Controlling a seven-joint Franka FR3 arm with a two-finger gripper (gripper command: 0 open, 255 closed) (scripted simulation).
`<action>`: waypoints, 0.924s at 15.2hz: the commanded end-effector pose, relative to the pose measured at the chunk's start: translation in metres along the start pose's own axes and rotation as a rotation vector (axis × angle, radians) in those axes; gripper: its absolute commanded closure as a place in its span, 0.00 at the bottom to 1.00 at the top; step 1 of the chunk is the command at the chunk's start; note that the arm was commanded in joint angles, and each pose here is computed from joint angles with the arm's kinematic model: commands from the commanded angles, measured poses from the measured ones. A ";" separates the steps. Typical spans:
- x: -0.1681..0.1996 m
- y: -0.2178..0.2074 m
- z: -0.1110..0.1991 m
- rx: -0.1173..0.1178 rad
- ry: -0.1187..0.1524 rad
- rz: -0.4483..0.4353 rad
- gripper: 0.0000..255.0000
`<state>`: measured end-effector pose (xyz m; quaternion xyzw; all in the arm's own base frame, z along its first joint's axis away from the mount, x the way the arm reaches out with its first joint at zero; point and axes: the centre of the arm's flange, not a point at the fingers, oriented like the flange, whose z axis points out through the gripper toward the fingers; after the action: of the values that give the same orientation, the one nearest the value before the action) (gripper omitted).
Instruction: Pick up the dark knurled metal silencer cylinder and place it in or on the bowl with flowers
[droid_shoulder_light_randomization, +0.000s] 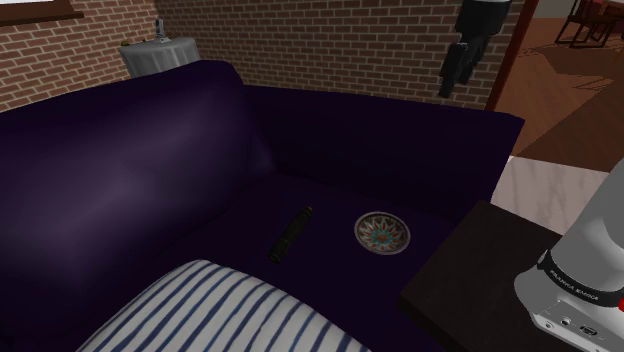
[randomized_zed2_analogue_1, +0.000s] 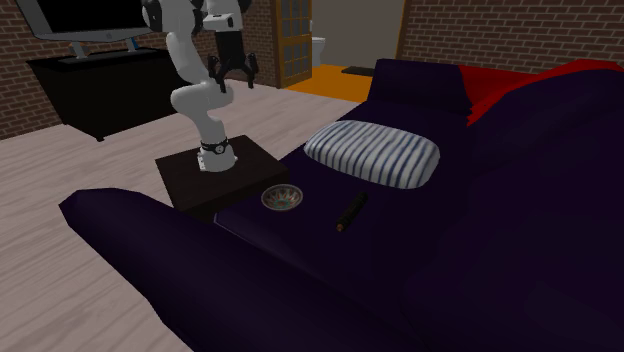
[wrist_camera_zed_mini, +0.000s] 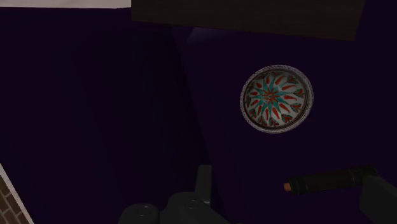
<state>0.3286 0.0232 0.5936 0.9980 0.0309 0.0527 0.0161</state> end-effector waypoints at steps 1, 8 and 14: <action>0.000 0.000 0.000 0.000 0.000 0.000 0.00; 0.022 -0.063 0.066 -0.010 -0.022 0.171 0.00; 0.049 -0.113 0.123 -0.018 -0.041 0.318 0.00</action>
<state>0.3758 0.1255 0.4810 0.9927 -0.1142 0.0353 0.0181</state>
